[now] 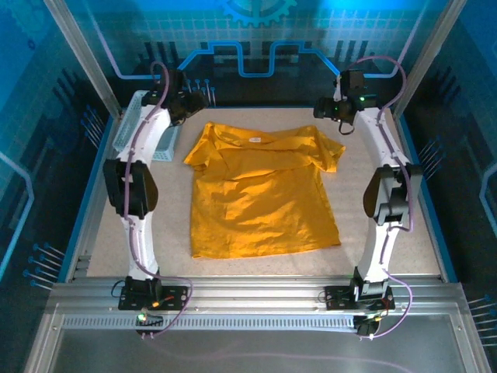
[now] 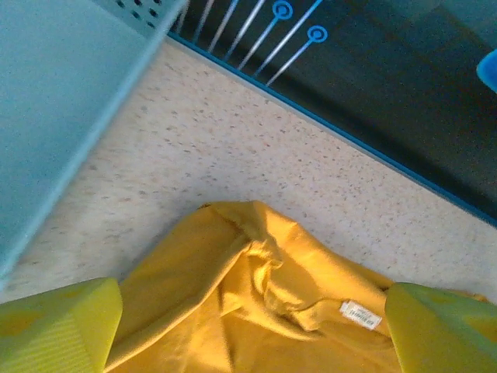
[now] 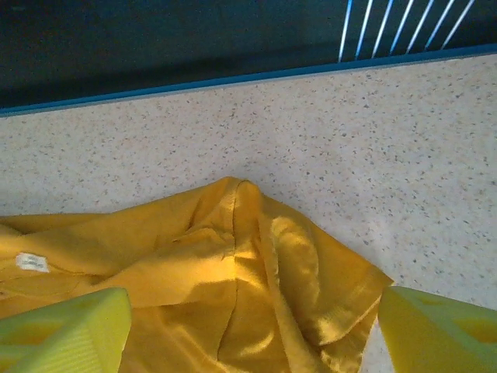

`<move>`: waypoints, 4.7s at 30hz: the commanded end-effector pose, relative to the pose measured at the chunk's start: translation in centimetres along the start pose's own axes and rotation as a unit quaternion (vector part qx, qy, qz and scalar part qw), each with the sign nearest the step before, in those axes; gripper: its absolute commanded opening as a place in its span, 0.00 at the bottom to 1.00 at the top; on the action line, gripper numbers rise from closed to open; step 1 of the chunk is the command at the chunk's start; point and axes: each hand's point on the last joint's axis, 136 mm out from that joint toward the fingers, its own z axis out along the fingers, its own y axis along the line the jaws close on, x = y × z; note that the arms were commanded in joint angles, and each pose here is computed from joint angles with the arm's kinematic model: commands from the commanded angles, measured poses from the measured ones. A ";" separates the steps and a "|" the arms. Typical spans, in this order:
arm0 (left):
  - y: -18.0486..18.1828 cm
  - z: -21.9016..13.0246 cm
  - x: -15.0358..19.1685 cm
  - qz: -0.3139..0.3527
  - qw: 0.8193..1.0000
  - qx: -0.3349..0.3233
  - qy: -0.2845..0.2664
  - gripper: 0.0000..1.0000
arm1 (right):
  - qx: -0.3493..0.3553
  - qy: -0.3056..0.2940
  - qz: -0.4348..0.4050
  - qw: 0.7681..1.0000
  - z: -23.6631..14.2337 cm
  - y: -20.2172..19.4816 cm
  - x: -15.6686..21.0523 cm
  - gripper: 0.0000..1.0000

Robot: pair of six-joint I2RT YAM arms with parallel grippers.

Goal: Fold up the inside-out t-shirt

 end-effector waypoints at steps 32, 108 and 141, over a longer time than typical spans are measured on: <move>0.5 -13.8 48.5 0.535 0.816 0.031 0.216 0.84 | -0.089 0.182 0.023 0.979 -12.6 3.8 33.5 0.86; -3.5 -12.3 45.1 0.523 0.828 0.076 0.187 0.06 | -0.147 0.157 -0.020 0.976 -13.5 7.0 35.2 0.89; -7.6 -13.8 40.3 0.382 0.902 0.149 0.136 0.00 | -0.310 0.029 -0.076 0.947 -12.2 18.8 39.1 0.60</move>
